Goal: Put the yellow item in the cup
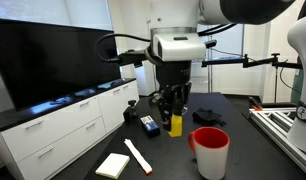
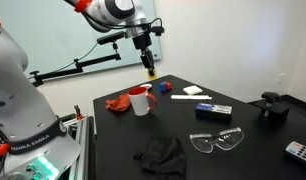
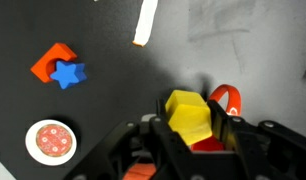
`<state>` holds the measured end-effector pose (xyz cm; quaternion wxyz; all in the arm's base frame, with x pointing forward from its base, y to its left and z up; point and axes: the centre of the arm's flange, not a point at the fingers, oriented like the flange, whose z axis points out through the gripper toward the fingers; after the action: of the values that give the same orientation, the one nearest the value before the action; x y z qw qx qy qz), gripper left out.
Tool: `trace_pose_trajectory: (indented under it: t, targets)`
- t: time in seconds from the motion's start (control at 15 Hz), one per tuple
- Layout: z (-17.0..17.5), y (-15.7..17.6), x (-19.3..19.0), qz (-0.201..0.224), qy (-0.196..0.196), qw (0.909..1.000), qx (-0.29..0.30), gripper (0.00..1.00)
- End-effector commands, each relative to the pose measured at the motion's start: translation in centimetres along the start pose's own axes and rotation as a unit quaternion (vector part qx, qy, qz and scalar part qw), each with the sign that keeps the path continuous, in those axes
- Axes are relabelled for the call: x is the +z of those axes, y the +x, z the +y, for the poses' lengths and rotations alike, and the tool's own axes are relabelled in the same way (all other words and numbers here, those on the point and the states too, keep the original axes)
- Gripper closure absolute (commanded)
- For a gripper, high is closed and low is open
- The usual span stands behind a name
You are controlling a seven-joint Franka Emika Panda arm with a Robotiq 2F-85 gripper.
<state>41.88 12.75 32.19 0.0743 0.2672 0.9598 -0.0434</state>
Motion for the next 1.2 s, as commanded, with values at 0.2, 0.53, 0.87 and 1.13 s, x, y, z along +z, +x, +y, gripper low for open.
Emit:
trace_pose_trajectory:
  t: [0.2,0.53,0.87,1.13]
  targets:
    - [-2.9,2.1,-2.0,0.053,0.005,0.998,-0.034,0.81]
    - [-4.4,2.5,-1.8,0.069,0.038,0.996,-0.042,0.81]
    - [-3.6,2.5,0.3,0.071,0.045,0.9957,-0.04,0.81]
    - [-2.3,2.2,1.8,0.059,0.028,0.997,-0.04,0.81]
